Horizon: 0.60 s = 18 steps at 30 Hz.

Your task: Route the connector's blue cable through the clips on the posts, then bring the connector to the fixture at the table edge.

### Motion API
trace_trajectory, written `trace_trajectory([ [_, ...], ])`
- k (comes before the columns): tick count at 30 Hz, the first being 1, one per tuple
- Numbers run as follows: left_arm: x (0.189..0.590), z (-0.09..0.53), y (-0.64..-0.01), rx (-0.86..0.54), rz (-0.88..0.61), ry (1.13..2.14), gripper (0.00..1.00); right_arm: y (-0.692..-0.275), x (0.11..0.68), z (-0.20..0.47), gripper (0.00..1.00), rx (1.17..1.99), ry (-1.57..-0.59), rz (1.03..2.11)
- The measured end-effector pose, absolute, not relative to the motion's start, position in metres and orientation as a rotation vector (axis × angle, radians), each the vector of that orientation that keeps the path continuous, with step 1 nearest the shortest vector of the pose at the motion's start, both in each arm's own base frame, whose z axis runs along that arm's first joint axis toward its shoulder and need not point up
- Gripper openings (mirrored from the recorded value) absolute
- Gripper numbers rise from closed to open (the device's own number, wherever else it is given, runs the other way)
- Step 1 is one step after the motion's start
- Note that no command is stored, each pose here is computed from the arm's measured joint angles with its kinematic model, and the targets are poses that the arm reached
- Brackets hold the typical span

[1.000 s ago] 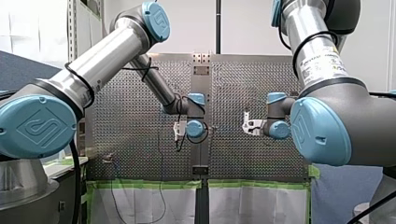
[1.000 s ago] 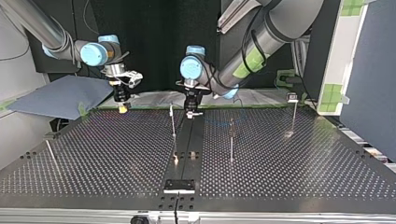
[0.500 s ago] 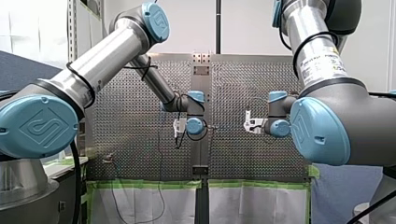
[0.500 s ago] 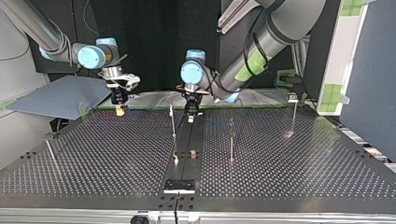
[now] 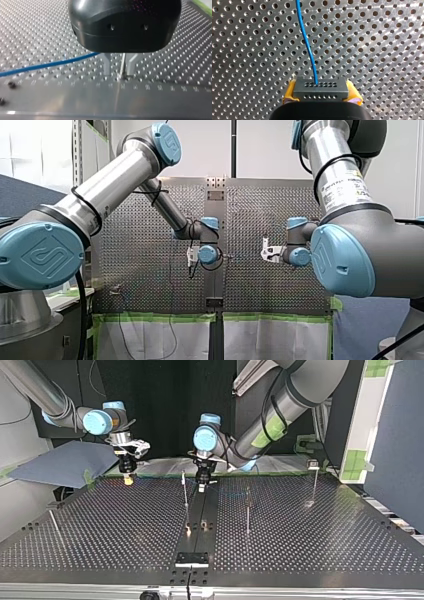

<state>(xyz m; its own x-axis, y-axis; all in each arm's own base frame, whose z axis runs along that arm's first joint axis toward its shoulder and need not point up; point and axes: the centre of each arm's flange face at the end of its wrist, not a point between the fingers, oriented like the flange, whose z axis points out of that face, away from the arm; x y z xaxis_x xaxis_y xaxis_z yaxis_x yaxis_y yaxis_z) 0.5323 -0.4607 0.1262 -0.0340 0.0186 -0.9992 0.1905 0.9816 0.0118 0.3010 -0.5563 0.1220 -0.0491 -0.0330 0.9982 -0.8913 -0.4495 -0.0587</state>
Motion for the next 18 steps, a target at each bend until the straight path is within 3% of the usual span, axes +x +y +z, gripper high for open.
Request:
trace_trajectory([
  [1, 0.531, 0.126, -0.463, 0.176, -0.142, 1.602, 1.0, -0.556, 0.301, 0.122, 0.0, 1.536, -1.008, 1.581],
  [18, 0.51, 0.117, -0.468, 0.323, -0.116, 1.707, 1.0, -0.554, 0.304, 0.118, 0.0, 1.553, -1.008, 1.584],
])
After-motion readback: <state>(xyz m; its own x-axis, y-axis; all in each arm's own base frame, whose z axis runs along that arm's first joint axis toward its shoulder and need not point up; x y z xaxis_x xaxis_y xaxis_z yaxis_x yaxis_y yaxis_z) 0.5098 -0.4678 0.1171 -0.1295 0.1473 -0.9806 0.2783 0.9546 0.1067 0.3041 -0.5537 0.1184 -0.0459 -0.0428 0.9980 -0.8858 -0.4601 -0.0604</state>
